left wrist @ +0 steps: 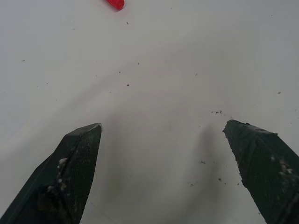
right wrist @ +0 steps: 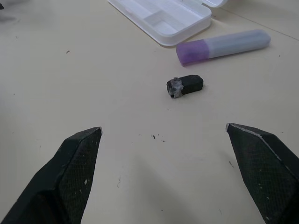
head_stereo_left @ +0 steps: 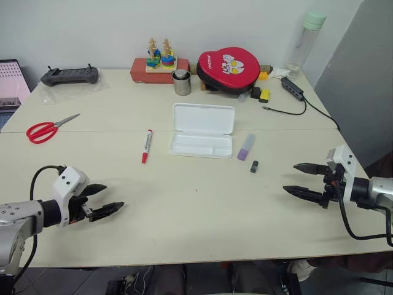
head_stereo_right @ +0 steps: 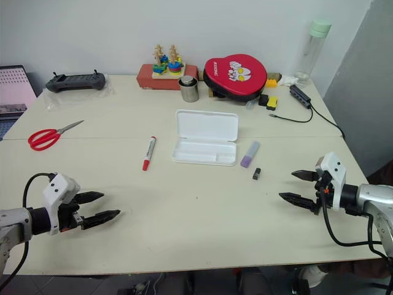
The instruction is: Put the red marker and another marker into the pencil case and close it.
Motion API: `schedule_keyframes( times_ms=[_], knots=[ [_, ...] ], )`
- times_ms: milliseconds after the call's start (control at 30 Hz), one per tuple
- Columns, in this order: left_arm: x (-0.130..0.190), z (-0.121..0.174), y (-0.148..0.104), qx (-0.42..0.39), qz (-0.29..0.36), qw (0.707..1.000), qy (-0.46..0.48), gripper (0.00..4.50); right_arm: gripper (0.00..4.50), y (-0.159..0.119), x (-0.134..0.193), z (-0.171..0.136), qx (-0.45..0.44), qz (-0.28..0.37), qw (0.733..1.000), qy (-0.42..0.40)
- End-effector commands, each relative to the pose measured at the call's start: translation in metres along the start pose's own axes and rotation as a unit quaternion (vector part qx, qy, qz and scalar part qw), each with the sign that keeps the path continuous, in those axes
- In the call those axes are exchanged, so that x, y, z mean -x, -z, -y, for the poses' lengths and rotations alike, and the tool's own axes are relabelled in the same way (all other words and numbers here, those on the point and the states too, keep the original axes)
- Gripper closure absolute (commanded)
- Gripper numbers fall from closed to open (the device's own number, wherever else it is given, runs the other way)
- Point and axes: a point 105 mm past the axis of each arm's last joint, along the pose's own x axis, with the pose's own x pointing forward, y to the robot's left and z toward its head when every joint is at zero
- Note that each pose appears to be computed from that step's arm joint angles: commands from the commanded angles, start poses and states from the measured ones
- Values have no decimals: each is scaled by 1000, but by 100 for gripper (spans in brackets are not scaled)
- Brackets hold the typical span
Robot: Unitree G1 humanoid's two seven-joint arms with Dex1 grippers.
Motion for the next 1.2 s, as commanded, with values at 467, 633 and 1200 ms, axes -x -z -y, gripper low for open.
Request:
schedule_keyframes(
  times_ms=[467,633,1200],
  knots=[
    [3,0,-14,-9,27,1000,-5,1,3,-12,-1,1,12,17,1000,-4],
    [2,1,-15,-11,27,1000,-5,1,3,-10,0,2,10,15,1000,-2],
    [-43,34,-122,-39,239,970,25,1,3,-66,-42,6,35,44,997,-57]
  ],
)
